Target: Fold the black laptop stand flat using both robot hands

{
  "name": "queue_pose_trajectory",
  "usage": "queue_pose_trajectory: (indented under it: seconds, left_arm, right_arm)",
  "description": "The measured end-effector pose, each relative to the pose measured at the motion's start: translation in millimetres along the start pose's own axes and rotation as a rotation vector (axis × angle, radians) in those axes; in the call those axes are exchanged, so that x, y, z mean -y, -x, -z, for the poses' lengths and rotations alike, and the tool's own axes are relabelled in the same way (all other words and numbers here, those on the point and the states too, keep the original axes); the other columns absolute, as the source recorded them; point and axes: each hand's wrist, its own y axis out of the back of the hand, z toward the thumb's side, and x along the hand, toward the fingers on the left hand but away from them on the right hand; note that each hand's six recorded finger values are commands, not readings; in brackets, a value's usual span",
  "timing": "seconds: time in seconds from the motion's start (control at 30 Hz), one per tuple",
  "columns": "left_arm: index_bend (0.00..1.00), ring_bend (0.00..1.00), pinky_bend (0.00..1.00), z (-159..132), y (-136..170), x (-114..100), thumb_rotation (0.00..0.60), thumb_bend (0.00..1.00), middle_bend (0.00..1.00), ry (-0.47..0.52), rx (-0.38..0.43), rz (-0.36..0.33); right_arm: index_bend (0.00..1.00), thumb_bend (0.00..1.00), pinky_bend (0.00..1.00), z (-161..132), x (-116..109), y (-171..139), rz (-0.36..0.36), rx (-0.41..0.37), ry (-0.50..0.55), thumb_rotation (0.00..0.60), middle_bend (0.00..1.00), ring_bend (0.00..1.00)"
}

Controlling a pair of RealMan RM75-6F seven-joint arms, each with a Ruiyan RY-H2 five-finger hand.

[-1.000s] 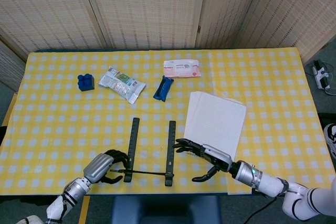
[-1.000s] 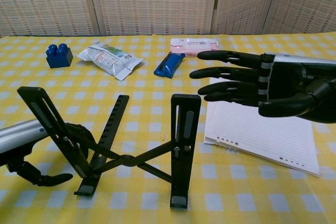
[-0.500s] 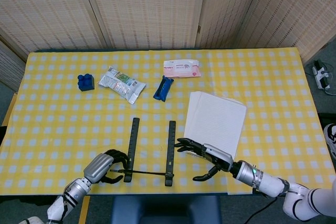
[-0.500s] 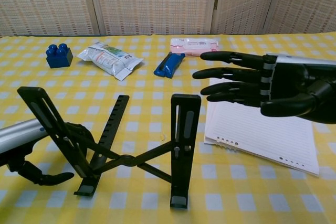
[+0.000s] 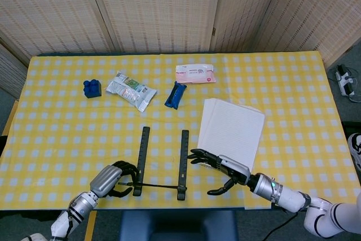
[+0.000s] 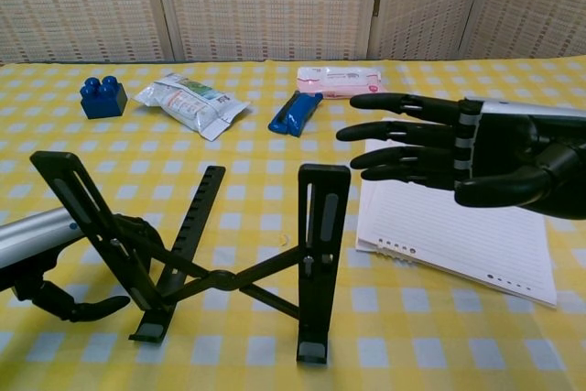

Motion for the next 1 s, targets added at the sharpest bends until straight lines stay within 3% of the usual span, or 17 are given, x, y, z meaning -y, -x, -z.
queue_pose_trajectory:
  seconds: [1.0]
  left_arm:
    - [0.56, 0.27, 0.21, -2.0, 1.8, 3.3, 0.600, 0.47, 0.35, 0.001, 0.002, -0.002]
  right_arm:
    - [0.00, 0.22, 0.04, 1.8, 0.8, -4.7, 0.007, -0.001, 0.001, 0.600, 0.12, 0.13]
